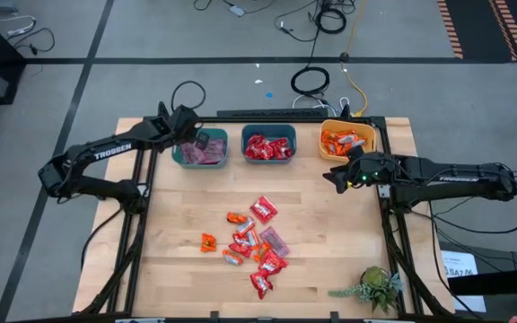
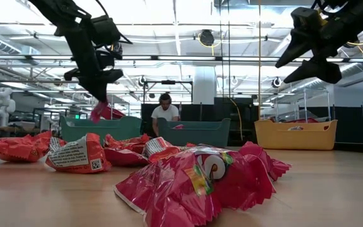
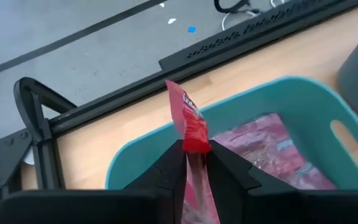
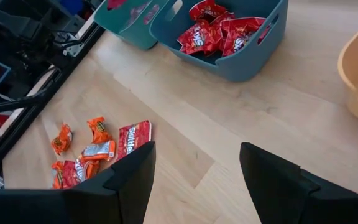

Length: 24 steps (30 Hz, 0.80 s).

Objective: Sort candy
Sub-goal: Put the red chocolate into the green bin, then put the orange chocolate into the yellow bin

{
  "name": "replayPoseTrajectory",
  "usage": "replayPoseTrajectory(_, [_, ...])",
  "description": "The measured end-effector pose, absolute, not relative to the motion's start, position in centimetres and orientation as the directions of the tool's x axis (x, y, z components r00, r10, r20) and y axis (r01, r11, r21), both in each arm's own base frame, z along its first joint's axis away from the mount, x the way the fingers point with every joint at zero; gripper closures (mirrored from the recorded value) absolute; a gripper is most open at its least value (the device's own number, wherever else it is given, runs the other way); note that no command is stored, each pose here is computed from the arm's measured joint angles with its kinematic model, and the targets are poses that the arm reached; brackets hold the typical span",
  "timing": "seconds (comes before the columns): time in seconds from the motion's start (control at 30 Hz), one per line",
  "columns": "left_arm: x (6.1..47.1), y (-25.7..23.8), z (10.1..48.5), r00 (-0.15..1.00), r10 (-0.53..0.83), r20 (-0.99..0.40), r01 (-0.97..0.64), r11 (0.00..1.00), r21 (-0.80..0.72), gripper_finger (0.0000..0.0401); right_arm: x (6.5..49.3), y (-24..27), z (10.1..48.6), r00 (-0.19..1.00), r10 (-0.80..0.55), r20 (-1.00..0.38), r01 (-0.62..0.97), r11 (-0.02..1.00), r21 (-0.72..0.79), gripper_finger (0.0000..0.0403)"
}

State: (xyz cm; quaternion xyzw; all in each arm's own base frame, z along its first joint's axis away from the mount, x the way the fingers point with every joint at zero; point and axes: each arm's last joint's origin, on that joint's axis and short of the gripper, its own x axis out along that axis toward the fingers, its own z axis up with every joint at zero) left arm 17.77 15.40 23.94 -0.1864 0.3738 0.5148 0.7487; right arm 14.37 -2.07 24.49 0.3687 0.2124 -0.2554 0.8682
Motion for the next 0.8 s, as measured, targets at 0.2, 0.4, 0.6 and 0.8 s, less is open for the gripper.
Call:
replayPoseTrajectory(0.2, [17.7, 15.8, 24.0, 0.228, 0.618, -0.752, -0.922, 0.385, 0.038, 0.0303, 14.4, -2.1, 24.5, 0.779, -0.286, -0.557, 0.594, 0.62, 0.512, 0.0177])
replayPoseTrajectory(0.4, [17.8, 15.9, 24.1, 0.274, 0.597, -0.754, -0.92, 0.39, -0.025, 0.0248, 14.4, -2.1, 24.5, 0.779, -0.286, -0.558, 0.589, 0.639, 0.494, 0.0177])
replayPoseTrajectory(0.6, [18.3, 15.4, 24.1, 0.325, 0.557, -0.765, -0.897, 0.437, -0.063, 0.0237, 14.3, -2.1, 24.5, 0.778, -0.287, -0.559, 0.586, 0.654, 0.48, 0.0177])
replayPoseTrajectory(0.8, [19.0, 14.6, 24.0, 0.414, 0.467, -0.781, -0.857, 0.489, -0.162, 0.0237, 14.3, -2.1, 24.4, 0.775, -0.287, -0.563, 0.568, 0.706, 0.423, 0.0177])
